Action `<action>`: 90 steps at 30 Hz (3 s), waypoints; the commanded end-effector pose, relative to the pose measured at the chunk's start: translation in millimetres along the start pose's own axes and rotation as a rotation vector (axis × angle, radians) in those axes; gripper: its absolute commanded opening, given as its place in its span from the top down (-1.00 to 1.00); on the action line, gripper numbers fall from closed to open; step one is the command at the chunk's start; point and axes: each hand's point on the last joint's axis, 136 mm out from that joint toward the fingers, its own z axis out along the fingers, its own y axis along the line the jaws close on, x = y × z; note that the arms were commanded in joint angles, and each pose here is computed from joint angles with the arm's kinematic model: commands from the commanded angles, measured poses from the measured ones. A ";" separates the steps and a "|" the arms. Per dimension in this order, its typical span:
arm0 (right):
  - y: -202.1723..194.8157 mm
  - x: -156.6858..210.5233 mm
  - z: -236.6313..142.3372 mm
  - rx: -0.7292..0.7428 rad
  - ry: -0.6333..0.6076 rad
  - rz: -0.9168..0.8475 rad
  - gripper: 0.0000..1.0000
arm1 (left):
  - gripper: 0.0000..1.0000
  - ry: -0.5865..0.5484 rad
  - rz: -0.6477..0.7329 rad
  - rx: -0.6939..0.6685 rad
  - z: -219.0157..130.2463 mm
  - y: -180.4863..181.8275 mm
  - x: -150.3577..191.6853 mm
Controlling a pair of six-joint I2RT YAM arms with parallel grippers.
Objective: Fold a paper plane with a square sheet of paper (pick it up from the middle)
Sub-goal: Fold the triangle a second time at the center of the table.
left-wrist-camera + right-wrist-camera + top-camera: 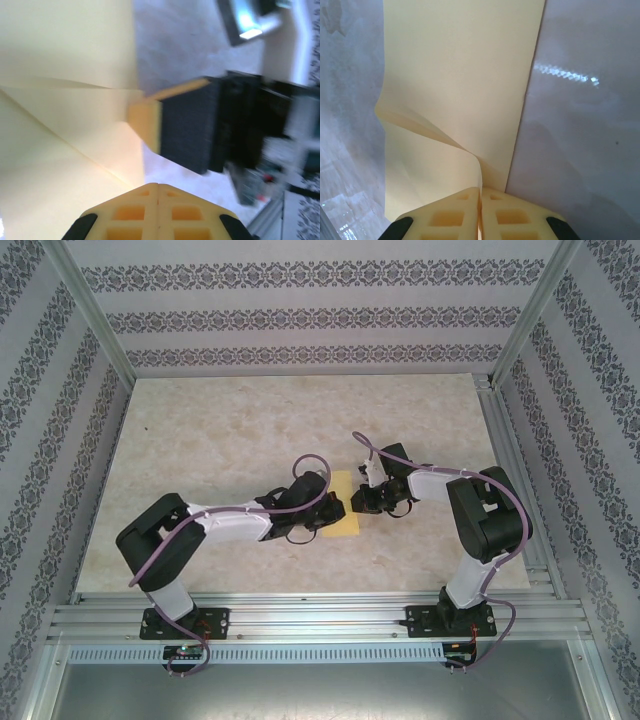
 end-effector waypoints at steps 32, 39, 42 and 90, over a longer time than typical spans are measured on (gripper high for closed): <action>-17.5 11.5 12.6 0.073 0.050 0.005 0.81 | 0.79 -0.001 -0.055 -0.042 22.2 9.6 -30.0; -17.2 11.5 12.9 0.073 0.052 0.005 0.81 | 0.78 -0.005 -0.063 -0.032 27.0 13.5 -39.5; -17.5 12.1 13.1 0.075 0.053 0.005 0.81 | 0.78 -0.004 -0.074 -0.084 29.8 29.0 -36.4; -18.4 12.2 14.0 0.081 0.058 0.007 0.80 | 0.74 -0.019 -0.046 -0.134 22.6 48.5 -49.3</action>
